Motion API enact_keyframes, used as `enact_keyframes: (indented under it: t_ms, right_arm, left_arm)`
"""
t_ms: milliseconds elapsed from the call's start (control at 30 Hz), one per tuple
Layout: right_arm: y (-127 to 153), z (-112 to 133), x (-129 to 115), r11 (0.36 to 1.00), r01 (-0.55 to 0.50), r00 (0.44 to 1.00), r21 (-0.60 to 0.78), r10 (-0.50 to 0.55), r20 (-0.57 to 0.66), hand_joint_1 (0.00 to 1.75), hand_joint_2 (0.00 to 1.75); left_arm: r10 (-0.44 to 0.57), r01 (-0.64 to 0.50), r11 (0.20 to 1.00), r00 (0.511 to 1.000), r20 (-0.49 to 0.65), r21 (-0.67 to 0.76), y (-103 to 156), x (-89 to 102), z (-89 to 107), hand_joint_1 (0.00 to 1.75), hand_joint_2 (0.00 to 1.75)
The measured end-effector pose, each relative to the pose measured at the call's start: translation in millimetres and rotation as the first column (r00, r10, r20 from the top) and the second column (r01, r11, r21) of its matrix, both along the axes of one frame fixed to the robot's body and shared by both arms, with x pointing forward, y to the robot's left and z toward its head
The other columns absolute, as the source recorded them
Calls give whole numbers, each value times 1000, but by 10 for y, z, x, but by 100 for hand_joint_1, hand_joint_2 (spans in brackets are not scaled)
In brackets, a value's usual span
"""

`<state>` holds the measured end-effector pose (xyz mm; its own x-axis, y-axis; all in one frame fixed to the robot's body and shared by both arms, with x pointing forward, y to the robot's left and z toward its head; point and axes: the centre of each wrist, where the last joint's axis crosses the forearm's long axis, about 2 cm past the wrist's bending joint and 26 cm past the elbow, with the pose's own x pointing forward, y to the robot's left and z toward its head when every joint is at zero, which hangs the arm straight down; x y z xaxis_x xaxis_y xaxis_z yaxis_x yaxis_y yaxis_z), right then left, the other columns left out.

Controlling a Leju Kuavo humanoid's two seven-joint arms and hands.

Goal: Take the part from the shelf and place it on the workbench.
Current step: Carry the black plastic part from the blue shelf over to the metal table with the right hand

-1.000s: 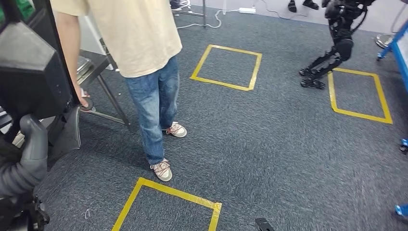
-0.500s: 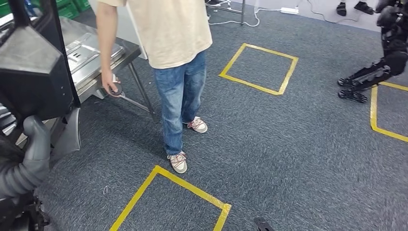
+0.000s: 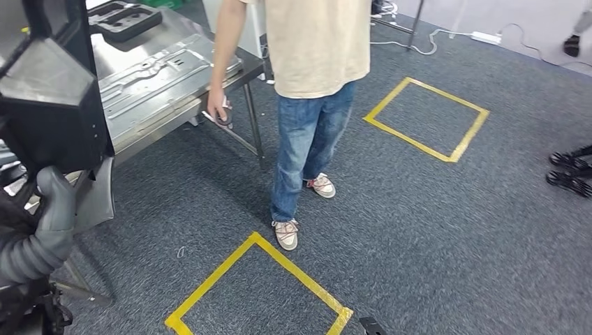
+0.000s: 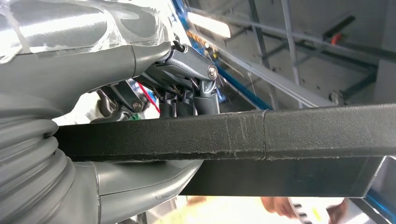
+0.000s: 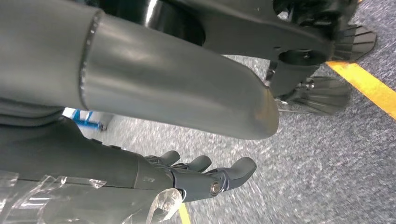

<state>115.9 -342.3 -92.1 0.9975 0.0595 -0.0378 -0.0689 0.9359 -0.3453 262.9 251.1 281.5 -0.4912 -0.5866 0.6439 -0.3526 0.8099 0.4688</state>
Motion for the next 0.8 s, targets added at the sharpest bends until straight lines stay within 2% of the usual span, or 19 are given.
enact_keyframes:
  t_ms: [800]
  right_arm:
    - [131, -4, 34, 1000, -11, 1000, 29, 11, -9, 0, 0]
  left_arm:
    - [4, -4, 1000, 1000, -4, 23, 27, 34, 56, 175, 175]
